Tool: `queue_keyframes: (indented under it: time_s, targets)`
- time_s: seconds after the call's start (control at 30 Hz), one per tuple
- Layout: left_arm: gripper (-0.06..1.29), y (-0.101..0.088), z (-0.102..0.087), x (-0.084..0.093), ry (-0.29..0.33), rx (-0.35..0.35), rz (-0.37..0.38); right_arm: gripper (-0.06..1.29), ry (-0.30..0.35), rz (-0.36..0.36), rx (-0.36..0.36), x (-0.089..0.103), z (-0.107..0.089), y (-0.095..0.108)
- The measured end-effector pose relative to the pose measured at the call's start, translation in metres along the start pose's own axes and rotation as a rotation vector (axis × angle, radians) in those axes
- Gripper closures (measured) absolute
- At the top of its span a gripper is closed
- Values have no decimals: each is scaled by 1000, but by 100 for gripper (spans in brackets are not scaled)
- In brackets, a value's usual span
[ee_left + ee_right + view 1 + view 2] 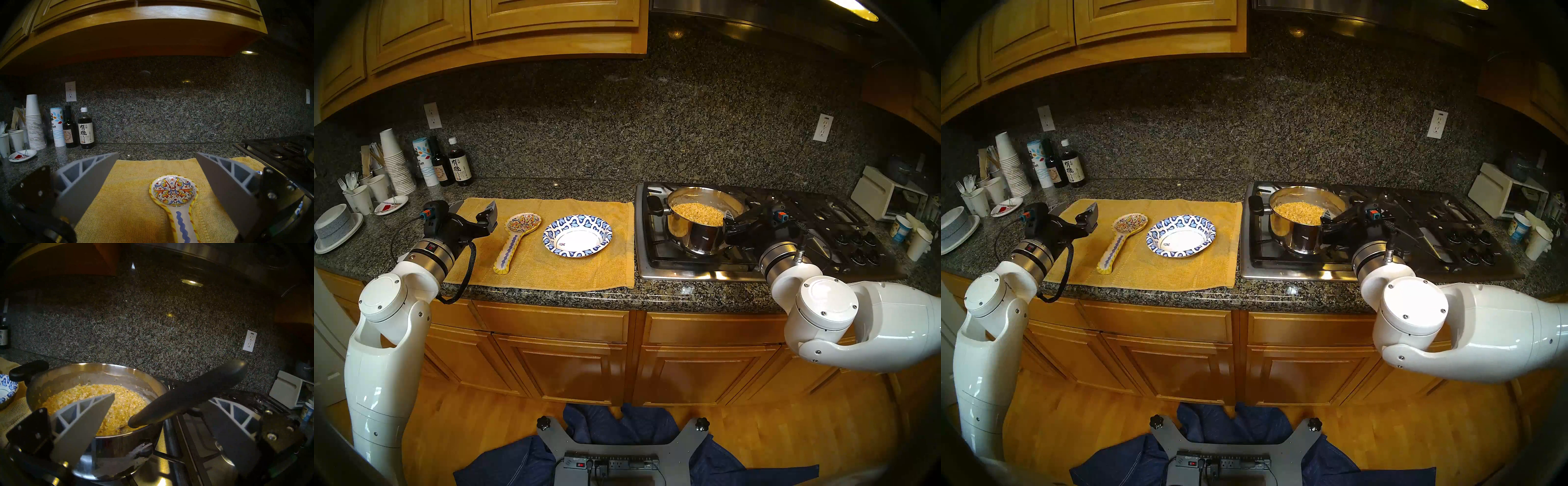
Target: Scoop oatmeal into bowl
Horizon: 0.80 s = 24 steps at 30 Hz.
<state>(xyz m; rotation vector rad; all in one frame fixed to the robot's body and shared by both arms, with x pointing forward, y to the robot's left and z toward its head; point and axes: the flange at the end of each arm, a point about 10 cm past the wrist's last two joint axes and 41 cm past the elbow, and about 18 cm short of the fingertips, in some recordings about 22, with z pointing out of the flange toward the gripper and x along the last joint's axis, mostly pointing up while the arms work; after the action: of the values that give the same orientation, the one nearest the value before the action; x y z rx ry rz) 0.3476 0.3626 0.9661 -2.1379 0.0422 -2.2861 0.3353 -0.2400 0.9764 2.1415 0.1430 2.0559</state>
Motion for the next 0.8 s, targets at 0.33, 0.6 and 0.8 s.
queue_keyframes:
  time_s: [0.33,0.6,0.8]
  targets:
    - [0,0,0,0,0,0,0,-1,-6,-2,10,-1,0,-4]
    - [0,0,0,0,0,0,0,63,-4,4,21,0,0,-8]
    - [0,0,0,0,0,0,0,81,0,9,30,1,0,-11]
